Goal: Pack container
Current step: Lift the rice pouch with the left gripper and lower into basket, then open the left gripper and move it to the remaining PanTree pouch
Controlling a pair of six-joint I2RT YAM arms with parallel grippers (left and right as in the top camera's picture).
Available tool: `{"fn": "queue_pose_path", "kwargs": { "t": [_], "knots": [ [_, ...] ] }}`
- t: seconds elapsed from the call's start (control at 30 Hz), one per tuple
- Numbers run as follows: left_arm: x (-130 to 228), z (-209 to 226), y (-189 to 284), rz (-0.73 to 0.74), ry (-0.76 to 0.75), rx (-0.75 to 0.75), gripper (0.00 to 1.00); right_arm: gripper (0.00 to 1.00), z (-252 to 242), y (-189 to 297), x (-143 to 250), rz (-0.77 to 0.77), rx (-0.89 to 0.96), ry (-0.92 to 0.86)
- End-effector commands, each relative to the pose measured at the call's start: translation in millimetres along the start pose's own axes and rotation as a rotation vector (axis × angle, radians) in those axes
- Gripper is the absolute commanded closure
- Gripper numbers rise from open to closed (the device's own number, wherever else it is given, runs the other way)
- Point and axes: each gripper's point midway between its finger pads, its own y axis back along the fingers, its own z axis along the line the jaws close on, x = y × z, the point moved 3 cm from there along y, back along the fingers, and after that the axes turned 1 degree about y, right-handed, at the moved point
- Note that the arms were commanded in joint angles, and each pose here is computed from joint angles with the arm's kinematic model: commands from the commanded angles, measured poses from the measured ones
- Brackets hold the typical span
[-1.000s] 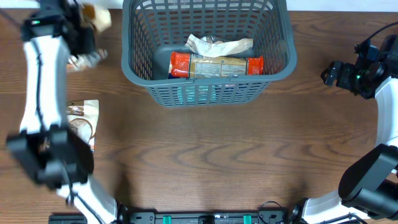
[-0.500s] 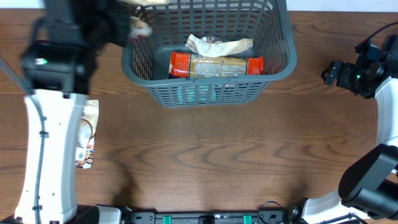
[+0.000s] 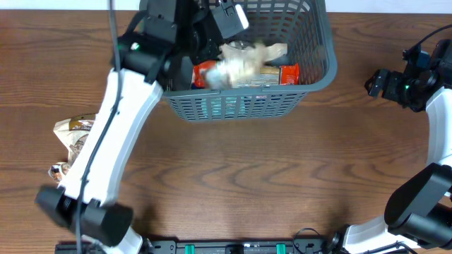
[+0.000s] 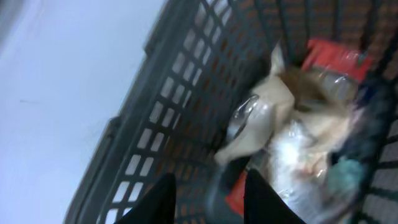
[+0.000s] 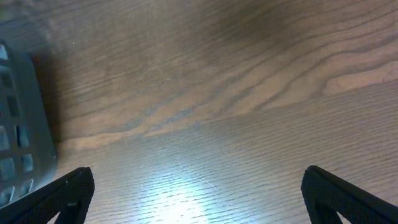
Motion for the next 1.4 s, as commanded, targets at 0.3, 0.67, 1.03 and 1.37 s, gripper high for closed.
{"fn": "queue_pose_path", "kwargs": {
  "t": [0.3,0.67,1.03,1.37],
  "knots": [
    [28.5,-1.2,-40.2,0.085,-0.015,0.041,0.73,0.01,6.2,-0.2,6.4,0.028,-0.007,0.037],
    [61.3,94.6,75.7,0.202,0.335,-0.479,0.57,0.01,6.0,-0.2,4.3,0.019,-0.006,0.039],
    [201.2,118.8,195.0,0.442,0.975,-0.800,0.56,0.01,5.9,-0.2,2.9,0.012,-0.005,0.040],
    [294.4,45.3,185.8,0.756,1.209,-0.591,0.56,0.01,5.6,-0.3,-0.4,-0.003,-0.004,0.043]
  ]
}}
